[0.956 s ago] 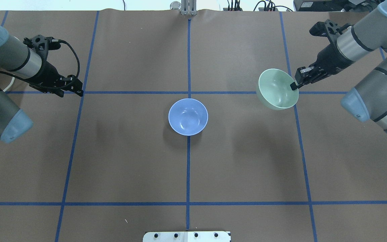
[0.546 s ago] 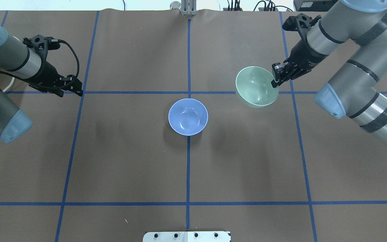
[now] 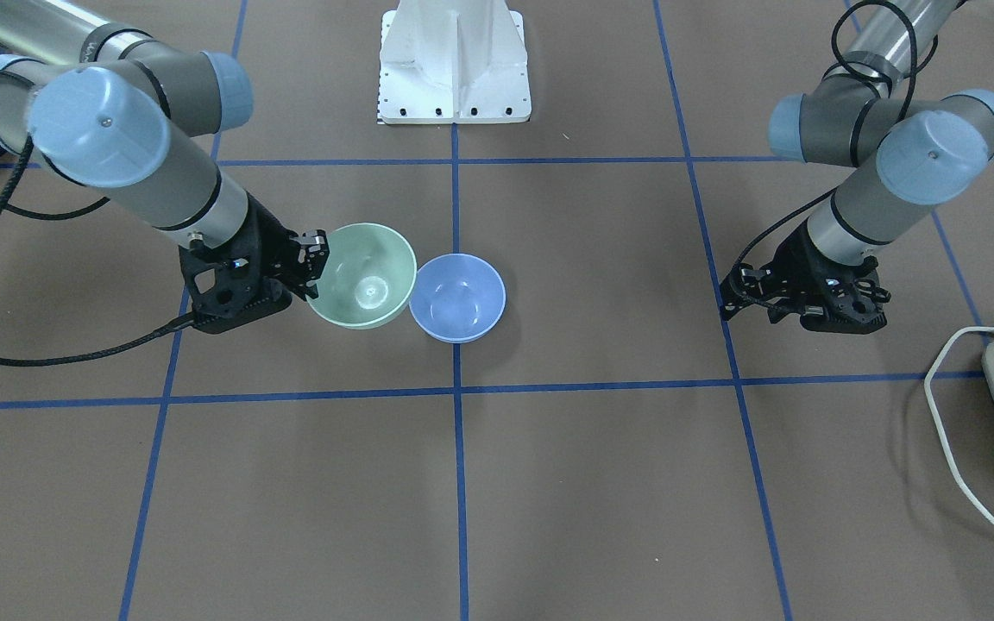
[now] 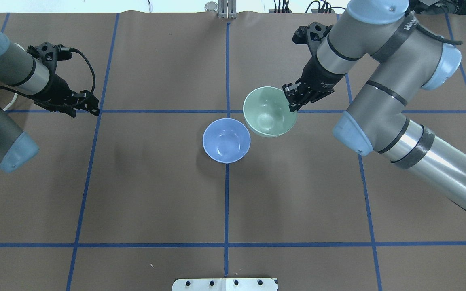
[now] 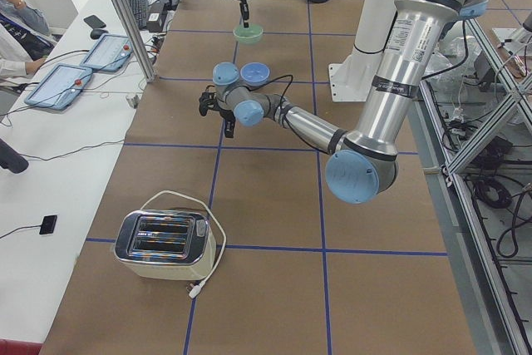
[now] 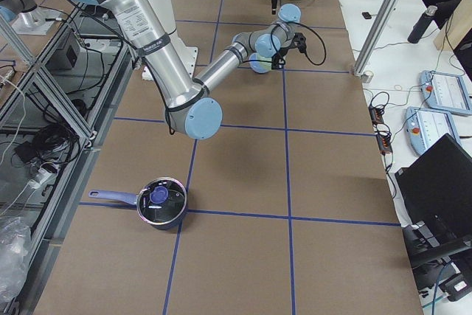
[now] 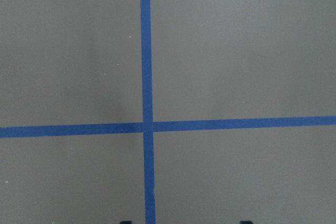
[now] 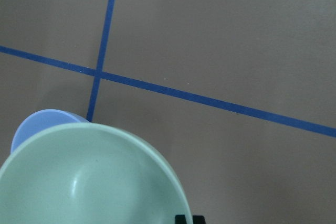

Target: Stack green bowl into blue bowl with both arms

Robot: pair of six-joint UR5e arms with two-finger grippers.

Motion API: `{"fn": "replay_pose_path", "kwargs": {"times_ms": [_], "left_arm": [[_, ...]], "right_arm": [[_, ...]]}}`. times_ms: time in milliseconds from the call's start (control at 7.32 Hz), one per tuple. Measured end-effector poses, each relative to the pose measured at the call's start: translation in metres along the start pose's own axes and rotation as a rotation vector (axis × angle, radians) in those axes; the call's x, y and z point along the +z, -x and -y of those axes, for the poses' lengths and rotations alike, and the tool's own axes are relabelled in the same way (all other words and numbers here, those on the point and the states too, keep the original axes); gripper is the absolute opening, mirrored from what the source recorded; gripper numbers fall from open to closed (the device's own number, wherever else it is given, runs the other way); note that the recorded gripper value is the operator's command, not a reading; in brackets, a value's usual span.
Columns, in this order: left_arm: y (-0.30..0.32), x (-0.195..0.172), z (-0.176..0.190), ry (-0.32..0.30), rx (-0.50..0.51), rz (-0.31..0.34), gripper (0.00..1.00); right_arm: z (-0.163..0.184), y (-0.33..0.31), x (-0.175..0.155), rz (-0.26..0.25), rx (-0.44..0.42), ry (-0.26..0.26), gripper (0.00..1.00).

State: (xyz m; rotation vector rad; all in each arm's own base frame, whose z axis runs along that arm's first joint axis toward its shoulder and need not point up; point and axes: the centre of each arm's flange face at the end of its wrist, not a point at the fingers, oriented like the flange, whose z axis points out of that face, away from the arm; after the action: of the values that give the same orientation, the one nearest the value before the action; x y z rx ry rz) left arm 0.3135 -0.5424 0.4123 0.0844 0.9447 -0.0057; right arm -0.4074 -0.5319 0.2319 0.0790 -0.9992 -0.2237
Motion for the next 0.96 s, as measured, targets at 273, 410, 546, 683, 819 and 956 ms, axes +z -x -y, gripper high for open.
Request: {"fn": "replay_pose_path", "kwargs": {"times_ms": [273, 410, 546, 683, 819, 956], "left_arm": [[0.001, 0.002, 0.0, 0.003, -0.002, 0.002, 0.75], [0.002, 0.003, 0.0, 0.004, -0.003, 0.004, 0.75], [0.002, 0.003, 0.0, 0.004, -0.004, 0.006, 0.75], [0.003, 0.004, 0.001, -0.004, -0.003, 0.012, 0.75], [0.003, 0.005, 0.002, -0.014, -0.002, 0.021, 0.75], [0.004, 0.005, 0.002, -0.019, -0.001, 0.026, 0.75]], "right_arm": [[-0.009, 0.044, 0.017, -0.01, 0.009, -0.018, 0.0], [-0.012, 0.057, 0.022, -0.012, 0.009, -0.025, 0.0], [-0.013, 0.068, 0.026, -0.016, 0.004, -0.034, 0.0], [-0.013, 0.078, 0.03, -0.024, -0.003, -0.047, 0.0], [-0.013, 0.085, 0.035, -0.033, -0.01, -0.056, 0.0], [-0.015, 0.088, 0.039, -0.04, -0.014, -0.061, 0.0]]}}
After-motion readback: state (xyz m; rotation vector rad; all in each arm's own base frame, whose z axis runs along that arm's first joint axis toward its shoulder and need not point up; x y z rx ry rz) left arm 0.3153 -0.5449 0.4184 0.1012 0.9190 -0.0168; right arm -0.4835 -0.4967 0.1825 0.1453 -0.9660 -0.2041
